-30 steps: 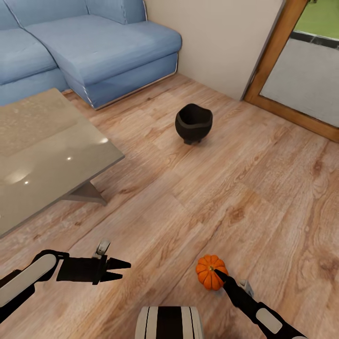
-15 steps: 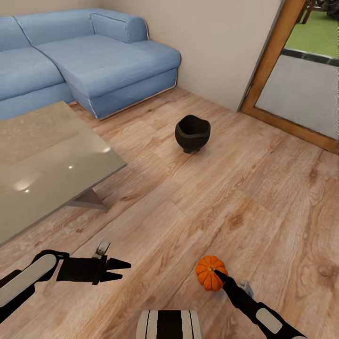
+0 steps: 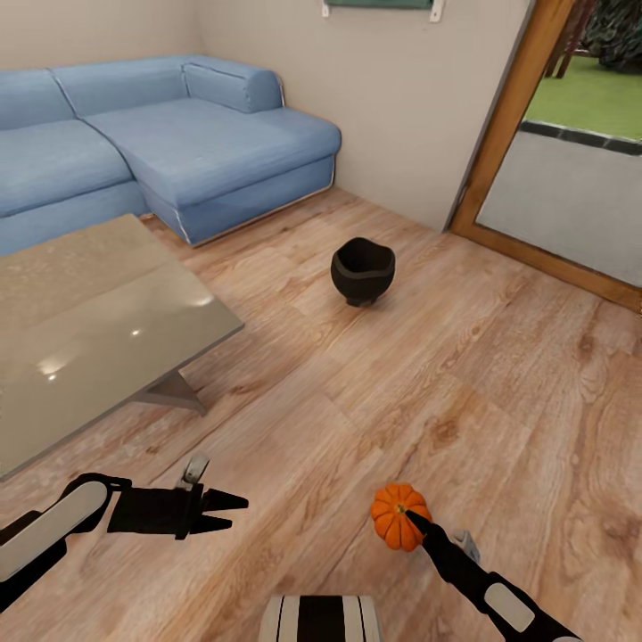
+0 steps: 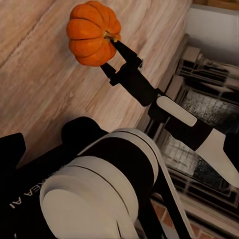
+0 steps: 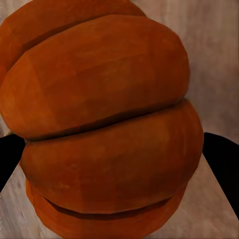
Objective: Place each of the two pumpkins and all three candles from the living room inside a cabinet in the living room (use any cabinet), then make sure every cabinet is closed, and position the cauldron so it is next to a table in the living room.
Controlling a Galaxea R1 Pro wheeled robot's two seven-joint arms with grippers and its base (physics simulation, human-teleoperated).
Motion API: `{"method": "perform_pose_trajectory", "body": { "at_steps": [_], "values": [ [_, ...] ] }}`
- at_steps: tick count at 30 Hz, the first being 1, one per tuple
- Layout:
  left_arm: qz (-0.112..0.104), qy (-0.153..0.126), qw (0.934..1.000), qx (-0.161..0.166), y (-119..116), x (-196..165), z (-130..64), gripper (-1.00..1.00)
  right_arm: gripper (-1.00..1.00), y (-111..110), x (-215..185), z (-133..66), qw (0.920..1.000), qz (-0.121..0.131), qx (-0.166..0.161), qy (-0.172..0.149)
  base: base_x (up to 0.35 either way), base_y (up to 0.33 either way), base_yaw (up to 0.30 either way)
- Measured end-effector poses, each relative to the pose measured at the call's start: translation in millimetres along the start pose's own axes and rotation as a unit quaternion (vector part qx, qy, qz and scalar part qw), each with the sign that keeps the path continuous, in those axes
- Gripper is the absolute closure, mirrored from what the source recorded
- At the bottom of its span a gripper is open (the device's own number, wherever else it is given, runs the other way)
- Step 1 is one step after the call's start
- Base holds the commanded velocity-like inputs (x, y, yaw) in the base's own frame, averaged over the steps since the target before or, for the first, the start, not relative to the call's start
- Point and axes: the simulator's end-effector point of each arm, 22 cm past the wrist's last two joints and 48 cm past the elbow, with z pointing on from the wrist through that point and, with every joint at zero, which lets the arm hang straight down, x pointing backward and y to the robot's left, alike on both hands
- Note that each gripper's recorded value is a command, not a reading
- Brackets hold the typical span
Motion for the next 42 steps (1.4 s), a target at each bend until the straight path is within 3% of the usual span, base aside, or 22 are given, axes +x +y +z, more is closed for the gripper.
{"method": "perform_pose_trajectory", "body": {
  "at_steps": [16, 20, 24, 33, 38, 42],
  "values": [
    [0.029, -0.013, 0.9995, 0.000, -25, -1, -10.9, -1.00, 1.00, 31, -18, -11.4, 0.9995, -0.008, -0.028, -0.008, 0.000, 0.000, 0.000],
    [0.036, -0.016, 0.9992, -0.001, -30, 0, -13.6, -1.00, 1.00, 57, -23, -10.1, 0.9984, -0.015, -0.053, -0.011, 0.000, 0.000, 0.000],
    [0.028, -0.016, 0.9994, -0.013, -21, 3, -15.4, -1.00, 1.00, 71, -27, -12.1, 0.9974, -0.023, -0.067, -0.013, 0.000, 0.000, 0.000],
    [0.035, -0.026, 0.9989, -0.019, -26, 2, -23.0, -1.00, 1.00, 42, -48, -36.3, 0.9968, -0.074, -0.029, -0.010, -0.082, 0.012, 0.000],
    [0.043, -0.031, 0.9981, -0.031, -29, 1, -25.4, -1.00, 1.00, 44, -52, -42.1, 0.9970, -0.070, -0.029, -0.014, -0.087, 0.009, 0.034],
    [0.051, -0.031, 0.9980, -0.022, -42, 3, -16.9, -1.00, 1.00, 42, -53, -46.7, 0.9971, -0.070, -0.025, -0.017, -0.259, 0.059, 0.204]
  ]
}}
